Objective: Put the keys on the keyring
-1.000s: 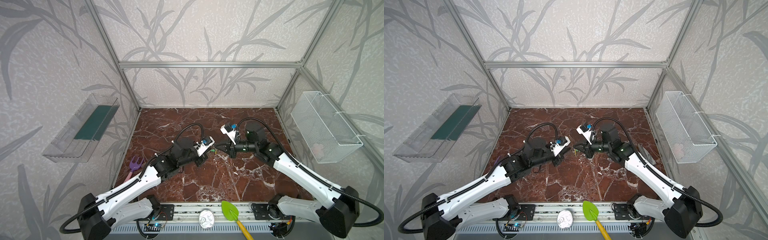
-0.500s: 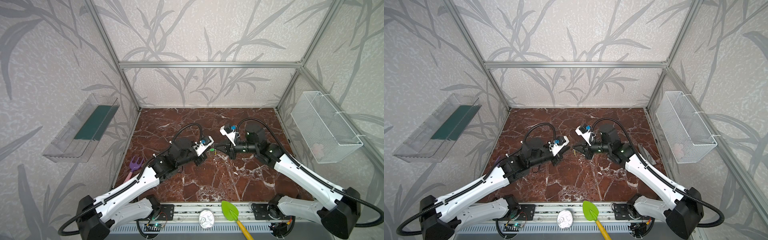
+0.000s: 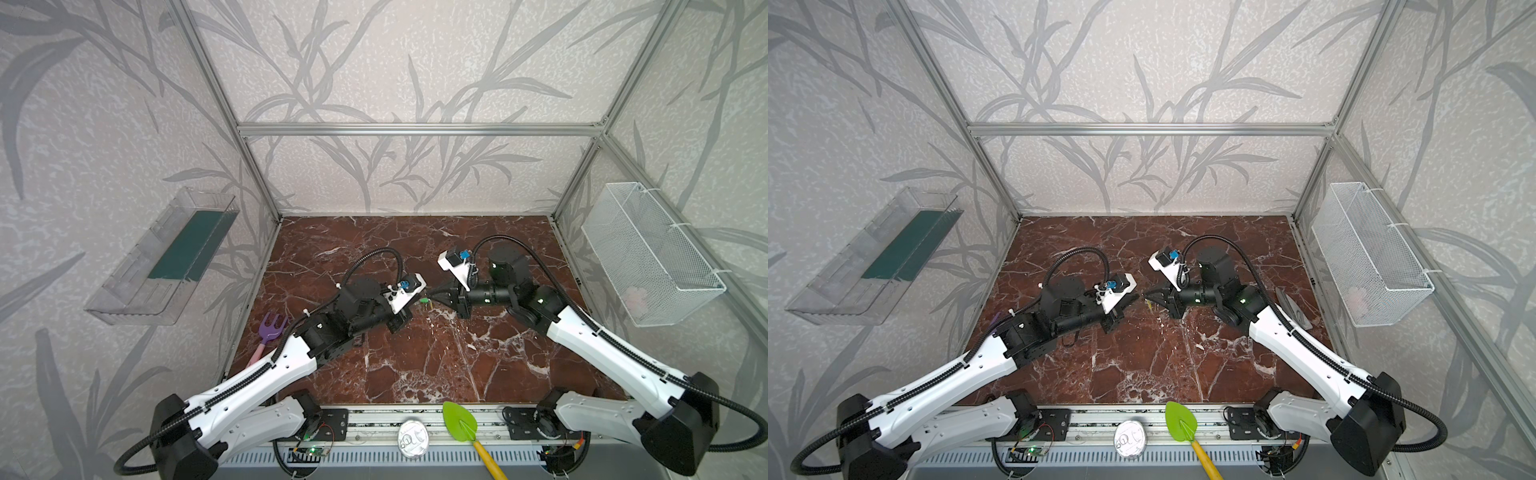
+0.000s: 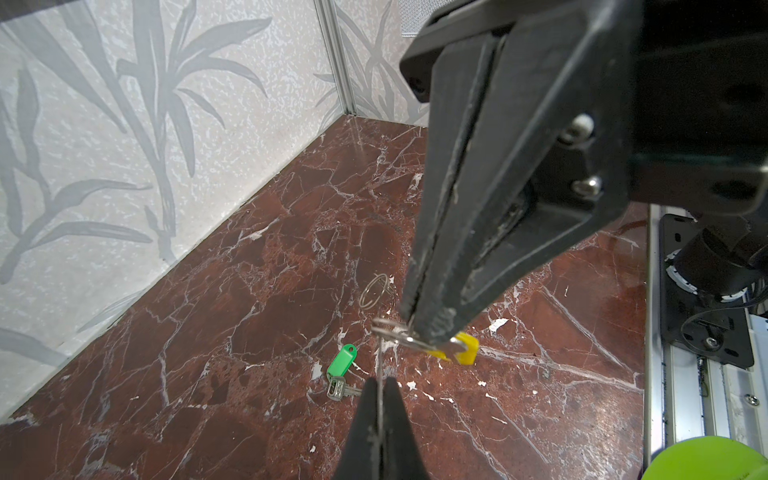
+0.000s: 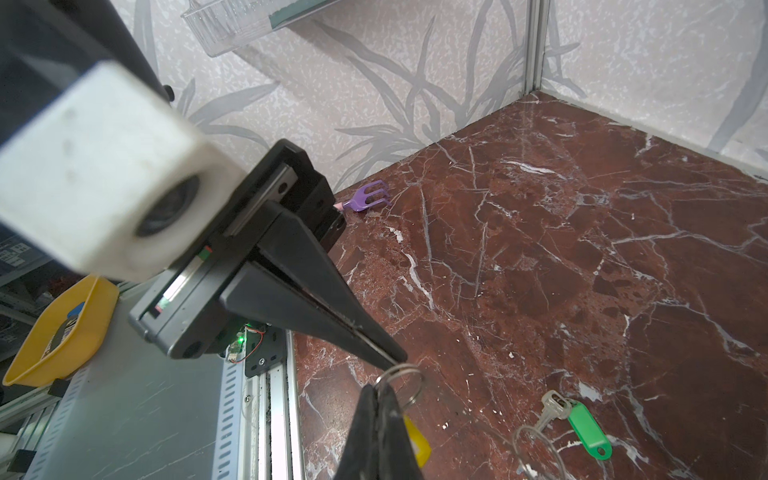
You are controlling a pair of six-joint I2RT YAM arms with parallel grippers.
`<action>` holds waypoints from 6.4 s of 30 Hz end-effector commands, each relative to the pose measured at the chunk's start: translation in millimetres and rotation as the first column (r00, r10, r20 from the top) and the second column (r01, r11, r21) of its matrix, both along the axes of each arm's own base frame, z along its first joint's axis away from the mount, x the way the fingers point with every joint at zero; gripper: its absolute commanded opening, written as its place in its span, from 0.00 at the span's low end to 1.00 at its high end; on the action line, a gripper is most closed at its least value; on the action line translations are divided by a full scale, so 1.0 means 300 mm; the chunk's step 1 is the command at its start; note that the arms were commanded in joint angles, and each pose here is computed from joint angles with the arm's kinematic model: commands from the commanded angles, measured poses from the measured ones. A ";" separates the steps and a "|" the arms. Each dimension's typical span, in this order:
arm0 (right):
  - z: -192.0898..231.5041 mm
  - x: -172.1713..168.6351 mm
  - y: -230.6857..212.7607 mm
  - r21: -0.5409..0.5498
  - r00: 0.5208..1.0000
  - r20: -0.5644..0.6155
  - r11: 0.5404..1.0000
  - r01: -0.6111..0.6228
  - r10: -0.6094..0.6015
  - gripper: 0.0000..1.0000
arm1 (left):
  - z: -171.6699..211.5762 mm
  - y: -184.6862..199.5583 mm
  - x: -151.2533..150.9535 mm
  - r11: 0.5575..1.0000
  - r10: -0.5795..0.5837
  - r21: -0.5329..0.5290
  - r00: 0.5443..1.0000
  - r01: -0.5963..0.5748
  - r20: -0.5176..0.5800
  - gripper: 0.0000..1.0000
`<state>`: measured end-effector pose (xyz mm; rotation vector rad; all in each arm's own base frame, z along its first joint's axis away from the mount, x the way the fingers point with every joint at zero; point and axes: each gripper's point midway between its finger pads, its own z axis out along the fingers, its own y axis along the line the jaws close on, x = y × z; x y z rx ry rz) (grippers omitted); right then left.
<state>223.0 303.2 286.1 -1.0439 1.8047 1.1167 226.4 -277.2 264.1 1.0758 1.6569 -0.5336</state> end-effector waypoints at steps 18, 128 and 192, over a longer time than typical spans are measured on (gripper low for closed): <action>-0.009 0.039 0.039 -0.002 0.999 -0.033 1.000 -0.012 0.012 0.00 | 0.104 -0.031 -0.058 0.990 -0.111 -0.081 0.989 0.119 0.093 0.00; 0.109 -0.074 -0.054 0.047 0.989 0.141 0.998 -0.048 0.041 0.00 | 0.199 -0.028 -0.102 0.957 -0.154 -0.193 0.942 0.217 0.298 0.00; 0.210 -0.092 -0.079 -0.121 1.000 -0.008 0.992 -0.020 0.020 0.00 | 0.088 0.012 -0.039 0.981 -0.040 -0.175 0.972 0.082 0.234 0.23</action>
